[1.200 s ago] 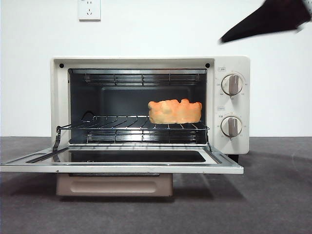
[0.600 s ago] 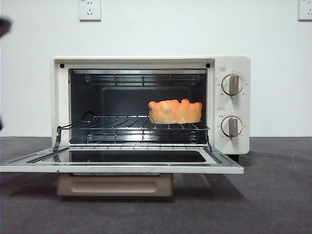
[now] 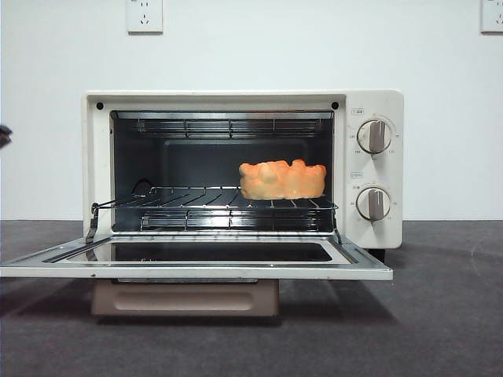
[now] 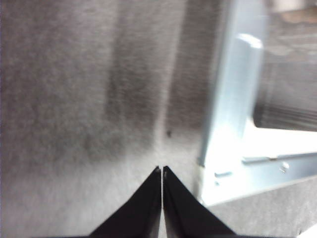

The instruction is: The left arm flap open the oven, the right arm pick bread and place it into oven, the left arm flap close the oven

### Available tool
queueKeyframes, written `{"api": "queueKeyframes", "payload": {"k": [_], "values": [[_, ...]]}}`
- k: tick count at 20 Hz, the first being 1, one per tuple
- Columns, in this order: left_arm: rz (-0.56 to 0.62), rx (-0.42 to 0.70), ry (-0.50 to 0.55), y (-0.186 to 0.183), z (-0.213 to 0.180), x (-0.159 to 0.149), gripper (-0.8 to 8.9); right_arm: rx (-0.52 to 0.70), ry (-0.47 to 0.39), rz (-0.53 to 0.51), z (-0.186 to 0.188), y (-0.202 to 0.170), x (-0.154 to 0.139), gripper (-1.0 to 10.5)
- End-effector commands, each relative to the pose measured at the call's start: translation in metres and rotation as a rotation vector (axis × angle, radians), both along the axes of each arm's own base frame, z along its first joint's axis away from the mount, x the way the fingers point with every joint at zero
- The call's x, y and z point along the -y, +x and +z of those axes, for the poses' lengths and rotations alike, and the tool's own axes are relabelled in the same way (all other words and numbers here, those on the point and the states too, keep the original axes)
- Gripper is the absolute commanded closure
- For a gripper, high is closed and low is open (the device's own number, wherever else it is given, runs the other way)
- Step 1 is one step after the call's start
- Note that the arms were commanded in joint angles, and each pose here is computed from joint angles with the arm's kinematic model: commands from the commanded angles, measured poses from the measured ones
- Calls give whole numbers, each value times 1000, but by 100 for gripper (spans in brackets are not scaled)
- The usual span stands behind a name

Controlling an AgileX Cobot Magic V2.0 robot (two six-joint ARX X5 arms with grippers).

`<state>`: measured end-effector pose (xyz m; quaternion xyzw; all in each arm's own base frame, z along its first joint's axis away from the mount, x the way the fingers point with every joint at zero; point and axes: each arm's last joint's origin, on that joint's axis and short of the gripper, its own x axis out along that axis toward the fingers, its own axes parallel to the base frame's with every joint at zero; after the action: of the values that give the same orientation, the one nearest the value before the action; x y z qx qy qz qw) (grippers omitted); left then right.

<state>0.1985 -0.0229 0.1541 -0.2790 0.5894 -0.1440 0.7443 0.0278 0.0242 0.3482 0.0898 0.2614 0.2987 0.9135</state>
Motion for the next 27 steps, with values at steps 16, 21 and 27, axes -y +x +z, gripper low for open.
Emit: {"api": "queueKeyframes", "payload": {"k": [16, 21, 27], "values": [[-77, -4, -271, 12, -10, 3, 806, 62, 18, -45, 9, 2, 1, 496], [-70, 64, -384, 18, 1, 2, 806, 58, 24, -48, 9, 2, 1, 496], [-7, 225, -449, 35, 35, 1, 806, 50, 35, -54, 9, 2, 1, 496]]}}
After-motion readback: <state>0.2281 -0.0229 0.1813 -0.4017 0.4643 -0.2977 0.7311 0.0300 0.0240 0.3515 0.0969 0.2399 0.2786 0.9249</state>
